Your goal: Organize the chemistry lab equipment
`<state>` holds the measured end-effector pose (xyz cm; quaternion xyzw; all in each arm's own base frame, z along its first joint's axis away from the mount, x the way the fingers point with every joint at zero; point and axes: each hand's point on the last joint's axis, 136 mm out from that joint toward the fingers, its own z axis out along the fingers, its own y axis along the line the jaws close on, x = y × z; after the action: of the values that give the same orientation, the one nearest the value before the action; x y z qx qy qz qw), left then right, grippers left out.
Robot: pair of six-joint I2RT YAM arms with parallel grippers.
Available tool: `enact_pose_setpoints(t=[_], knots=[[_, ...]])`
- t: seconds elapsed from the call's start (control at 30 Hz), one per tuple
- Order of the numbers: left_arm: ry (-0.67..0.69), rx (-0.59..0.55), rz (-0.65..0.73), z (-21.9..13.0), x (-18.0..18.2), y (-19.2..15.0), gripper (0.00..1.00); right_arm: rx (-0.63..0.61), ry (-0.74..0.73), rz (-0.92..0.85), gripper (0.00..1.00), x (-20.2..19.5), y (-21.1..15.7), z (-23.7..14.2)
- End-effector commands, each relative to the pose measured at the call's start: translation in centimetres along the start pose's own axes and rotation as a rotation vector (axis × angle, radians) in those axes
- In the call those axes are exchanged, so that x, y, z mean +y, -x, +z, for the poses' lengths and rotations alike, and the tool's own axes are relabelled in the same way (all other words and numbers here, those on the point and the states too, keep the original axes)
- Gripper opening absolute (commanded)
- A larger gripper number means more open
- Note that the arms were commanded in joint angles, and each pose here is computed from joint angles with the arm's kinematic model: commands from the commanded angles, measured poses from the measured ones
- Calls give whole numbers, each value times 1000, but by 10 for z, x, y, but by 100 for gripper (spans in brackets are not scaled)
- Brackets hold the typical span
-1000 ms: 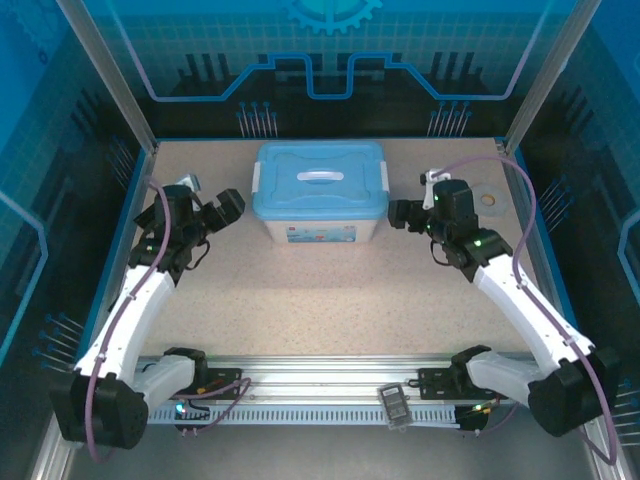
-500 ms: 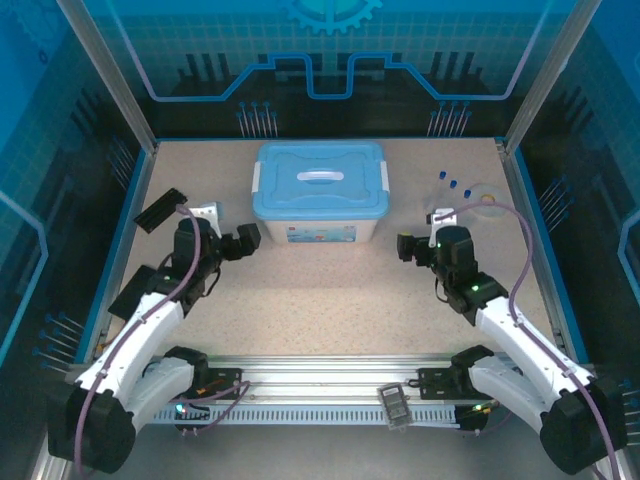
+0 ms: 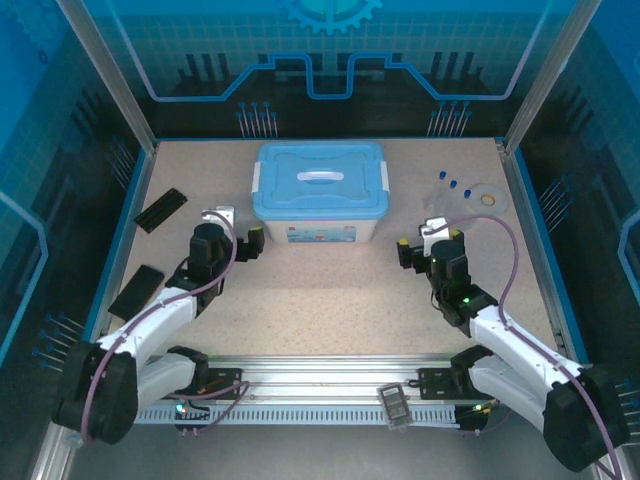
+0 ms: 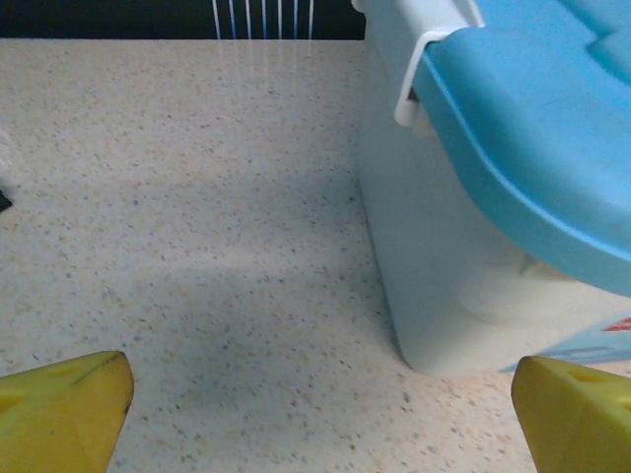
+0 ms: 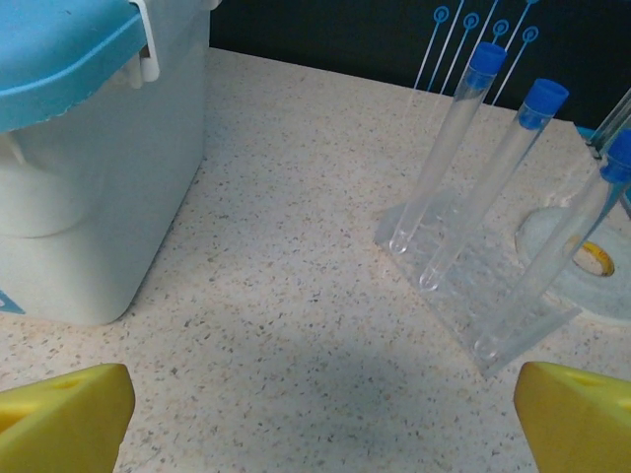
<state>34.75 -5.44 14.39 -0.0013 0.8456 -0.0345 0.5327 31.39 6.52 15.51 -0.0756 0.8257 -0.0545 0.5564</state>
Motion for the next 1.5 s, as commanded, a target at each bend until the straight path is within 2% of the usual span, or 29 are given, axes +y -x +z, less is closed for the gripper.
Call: enact_pose_setpoints(t=[0.0, 0.13, 0.27, 0.37, 0.47, 0.57, 0.7, 0.9, 1.0, 1.1, 1.47], knots=[[56, -83, 70, 7, 9, 12, 99, -65, -56, -10, 100, -11, 12, 6], [50, -122, 69, 23, 14, 7, 99, -63, -20, -2, 100, -12, 4, 19], [80, -107, 78, 43, 29, -5, 99, -85, 6, -32, 100, -4, 1, 38], [74, -111, 64, 46, 34, -2, 99, -95, 21, -40, 100, -1, -2, 50], [85, -127, 29, 53, 45, -8, 100, -113, 33, -8, 100, -6, -5, 60], [97, -128, -68, 60, 64, -14, 100, -108, 46, -24, 100, -8, -4, 65], [-9, -96, -61, 65, 54, -18, 99, -152, 47, -33, 100, -12, -3, 64], [-15, -95, -57, 65, 52, -19, 99, -205, 27, 56, 100, -29, -22, 78], [-15, -96, -57, 65, 53, -19, 99, -146, 91, 60, 99, -23, -24, 86], [-16, -97, -57, 65, 52, -19, 99, -55, 88, 83, 100, -28, -28, 101], [-14, -97, -55, 65, 53, -19, 99, -61, 75, 82, 100, -30, -27, 100]])
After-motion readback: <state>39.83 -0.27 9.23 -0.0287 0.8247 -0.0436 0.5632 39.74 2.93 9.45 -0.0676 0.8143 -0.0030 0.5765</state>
